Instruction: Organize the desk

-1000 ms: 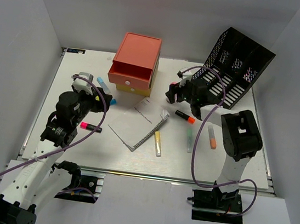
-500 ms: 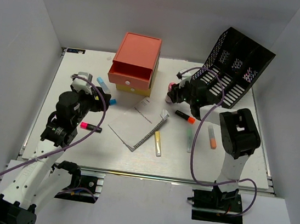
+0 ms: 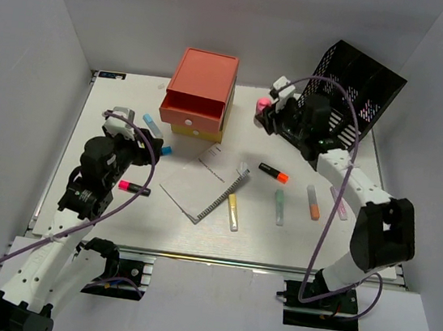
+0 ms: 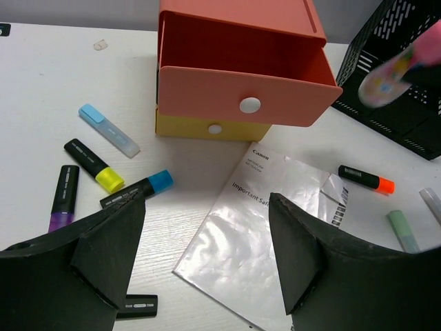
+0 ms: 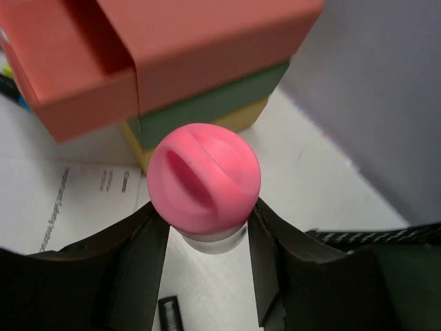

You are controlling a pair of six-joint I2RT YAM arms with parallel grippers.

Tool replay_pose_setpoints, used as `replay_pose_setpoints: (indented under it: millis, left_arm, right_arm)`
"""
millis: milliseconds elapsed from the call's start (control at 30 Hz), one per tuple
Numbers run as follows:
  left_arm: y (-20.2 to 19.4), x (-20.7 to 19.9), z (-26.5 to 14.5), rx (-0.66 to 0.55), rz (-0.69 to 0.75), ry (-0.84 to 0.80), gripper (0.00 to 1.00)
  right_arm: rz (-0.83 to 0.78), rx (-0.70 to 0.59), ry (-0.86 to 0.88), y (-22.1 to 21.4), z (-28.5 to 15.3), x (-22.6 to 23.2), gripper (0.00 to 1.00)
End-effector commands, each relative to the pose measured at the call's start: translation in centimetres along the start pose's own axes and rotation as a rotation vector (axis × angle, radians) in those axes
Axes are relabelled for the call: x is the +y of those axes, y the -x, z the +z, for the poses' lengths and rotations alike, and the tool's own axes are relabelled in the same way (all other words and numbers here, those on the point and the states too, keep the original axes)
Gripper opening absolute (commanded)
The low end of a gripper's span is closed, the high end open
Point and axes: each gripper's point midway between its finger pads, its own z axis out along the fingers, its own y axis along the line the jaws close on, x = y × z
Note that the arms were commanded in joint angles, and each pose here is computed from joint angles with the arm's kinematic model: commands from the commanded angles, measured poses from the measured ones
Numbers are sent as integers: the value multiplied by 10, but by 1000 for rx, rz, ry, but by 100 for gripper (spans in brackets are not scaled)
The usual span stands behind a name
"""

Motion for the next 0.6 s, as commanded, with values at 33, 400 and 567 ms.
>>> replay_pose_setpoints:
  millis: [33, 400, 567]
  left_arm:
    - [3, 2, -4, -19, 4, 7, 82]
    - [0, 6, -2, -10, 4, 24, 82]
    - [-3, 6, -1, -3, 8, 26, 82]
  right_arm:
    - [-117, -86, 45, 83, -22, -2, 0]
    - [-307, -114, 90, 190, -17, 37, 0]
    - [-337, -66, 109, 191, 0, 62, 0]
